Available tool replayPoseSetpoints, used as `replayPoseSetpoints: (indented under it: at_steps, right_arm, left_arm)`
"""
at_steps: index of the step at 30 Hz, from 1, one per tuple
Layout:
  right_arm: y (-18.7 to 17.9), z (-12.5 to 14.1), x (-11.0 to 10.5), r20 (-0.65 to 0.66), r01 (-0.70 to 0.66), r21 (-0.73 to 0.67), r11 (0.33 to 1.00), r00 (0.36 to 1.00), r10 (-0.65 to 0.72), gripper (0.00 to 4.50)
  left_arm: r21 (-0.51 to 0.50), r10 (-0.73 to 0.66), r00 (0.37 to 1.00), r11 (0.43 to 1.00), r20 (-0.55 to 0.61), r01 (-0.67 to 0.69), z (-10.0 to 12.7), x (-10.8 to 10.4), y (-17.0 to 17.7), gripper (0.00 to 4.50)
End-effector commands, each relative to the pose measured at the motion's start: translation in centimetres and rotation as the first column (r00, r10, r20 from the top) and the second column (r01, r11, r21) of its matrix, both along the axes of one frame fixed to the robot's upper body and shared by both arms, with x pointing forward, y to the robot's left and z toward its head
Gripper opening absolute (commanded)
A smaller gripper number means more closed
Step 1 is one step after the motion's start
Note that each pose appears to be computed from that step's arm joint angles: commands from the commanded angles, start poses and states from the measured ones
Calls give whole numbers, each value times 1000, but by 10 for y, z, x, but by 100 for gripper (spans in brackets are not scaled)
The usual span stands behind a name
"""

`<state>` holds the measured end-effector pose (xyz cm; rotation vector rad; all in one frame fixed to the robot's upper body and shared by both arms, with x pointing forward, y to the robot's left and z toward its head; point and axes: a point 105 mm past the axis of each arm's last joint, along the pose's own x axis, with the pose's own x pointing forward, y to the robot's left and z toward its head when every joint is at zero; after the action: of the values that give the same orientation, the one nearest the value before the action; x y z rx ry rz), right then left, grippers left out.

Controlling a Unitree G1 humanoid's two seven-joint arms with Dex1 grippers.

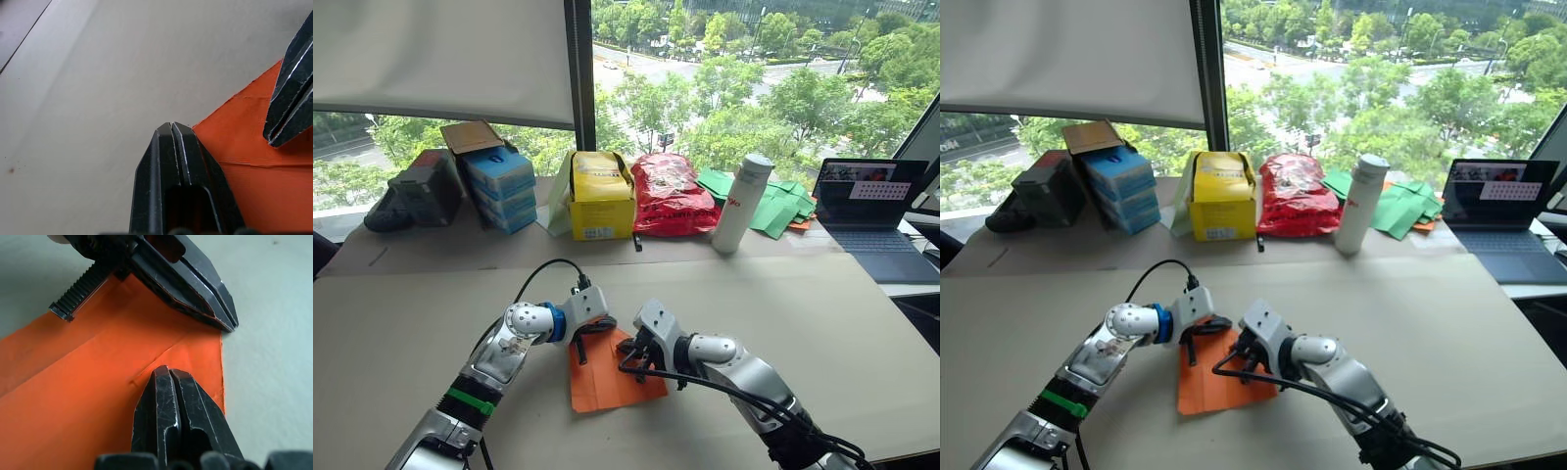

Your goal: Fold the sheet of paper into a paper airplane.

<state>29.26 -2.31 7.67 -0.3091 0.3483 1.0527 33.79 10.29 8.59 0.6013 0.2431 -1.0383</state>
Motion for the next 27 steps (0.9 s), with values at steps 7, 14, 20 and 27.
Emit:
replayPoseSetpoints:
  at_steps: [7,14,20,27]
  right_arm:
    - [-5,-19,5,-19,42,-66,997,999,-44,2]
    - [-2,-18,3,-12,36,-66,997,999,-36,0]
    - [1,-17,3,-6,31,-69,997,999,-32,0]
    - [5,-13,2,-1,19,-61,998,1000,-19,0]
  left_arm:
    - [-409,255,946,856,-199,-316,63,-16,52,0]
    - [-513,306,797,634,-521,-579,41,-43,90,216]
    - [-537,180,695,513,-696,-670,26,-62,74,314]
    - [-464,232,624,491,-746,-737,4,-62,68,314]
